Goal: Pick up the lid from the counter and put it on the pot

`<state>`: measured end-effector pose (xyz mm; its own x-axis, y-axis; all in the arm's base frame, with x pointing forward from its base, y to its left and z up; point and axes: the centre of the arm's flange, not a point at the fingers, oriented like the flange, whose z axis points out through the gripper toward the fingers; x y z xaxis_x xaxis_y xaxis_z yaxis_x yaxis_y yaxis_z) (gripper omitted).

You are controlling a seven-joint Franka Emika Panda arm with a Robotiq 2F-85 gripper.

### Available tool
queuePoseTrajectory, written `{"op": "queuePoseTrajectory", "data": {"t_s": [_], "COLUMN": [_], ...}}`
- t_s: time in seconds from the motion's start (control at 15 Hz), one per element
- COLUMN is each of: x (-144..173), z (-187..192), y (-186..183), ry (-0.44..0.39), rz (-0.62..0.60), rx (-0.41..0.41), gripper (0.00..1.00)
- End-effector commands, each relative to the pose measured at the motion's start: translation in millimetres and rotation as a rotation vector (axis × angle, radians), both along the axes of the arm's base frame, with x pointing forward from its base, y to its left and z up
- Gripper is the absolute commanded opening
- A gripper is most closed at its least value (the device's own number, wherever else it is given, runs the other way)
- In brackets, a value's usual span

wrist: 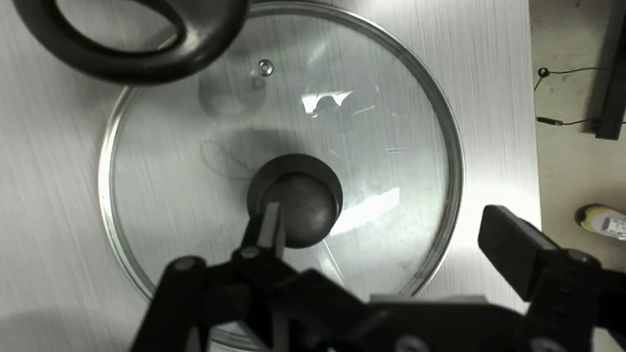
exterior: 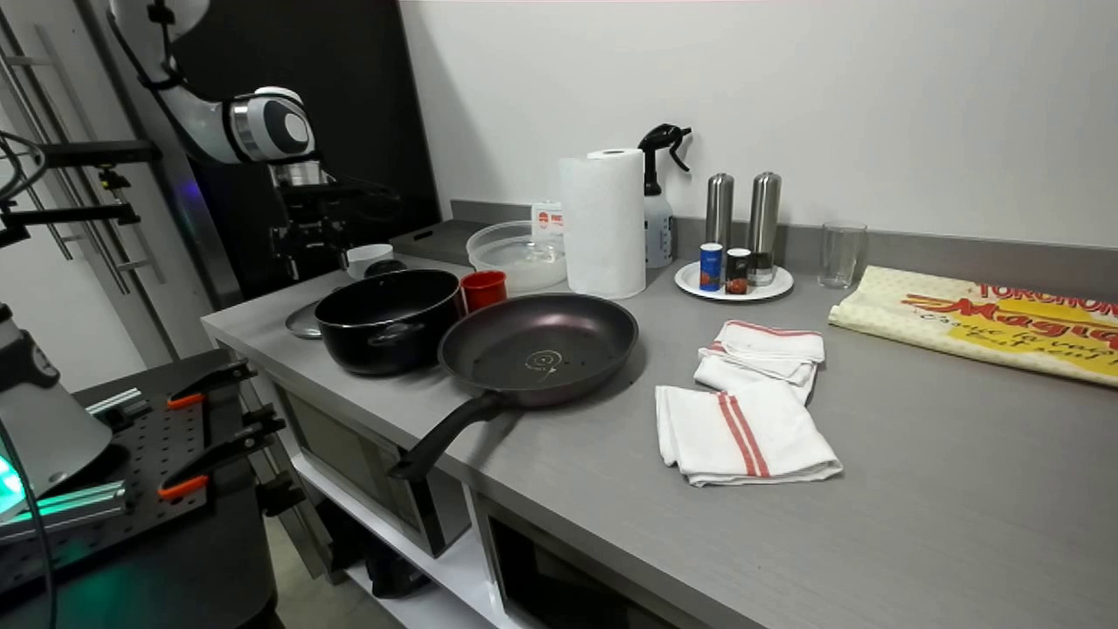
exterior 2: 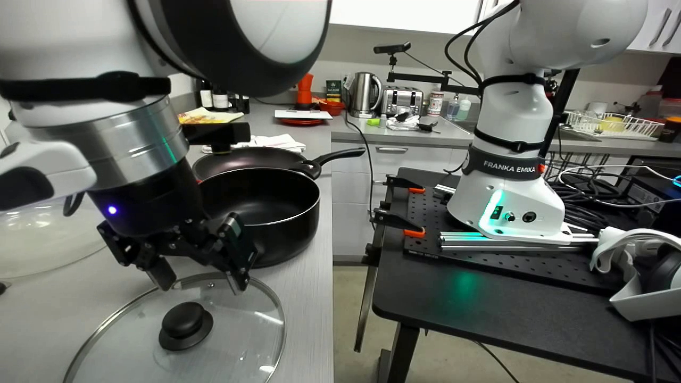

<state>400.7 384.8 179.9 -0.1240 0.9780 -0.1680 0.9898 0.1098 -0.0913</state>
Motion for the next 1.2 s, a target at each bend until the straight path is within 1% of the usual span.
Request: {"op": "queuePoseTrajectory", "data": {"t_s": [0.0,0.27,0.6,0.93,1.0,1.07,1.13], "x": [19,36,52,59,59,59,59], "z": [-15,-26,-38,-46,-47,-49,-50], "y": [16,15,5,-4,-6,-7,-7], "ry": [0.012,0.023,0.020,0.005,0.005,0.005,0.004], "rz": [0.061,0.062,0.050,0.028,0.025,0.023,0.021], "rx": [0.017,0.038,0.049,0.071,0.074,0.075,0.076], "gripper": [1.00,1.00,1.00,1.00,0.96,0.95,0.90]}}
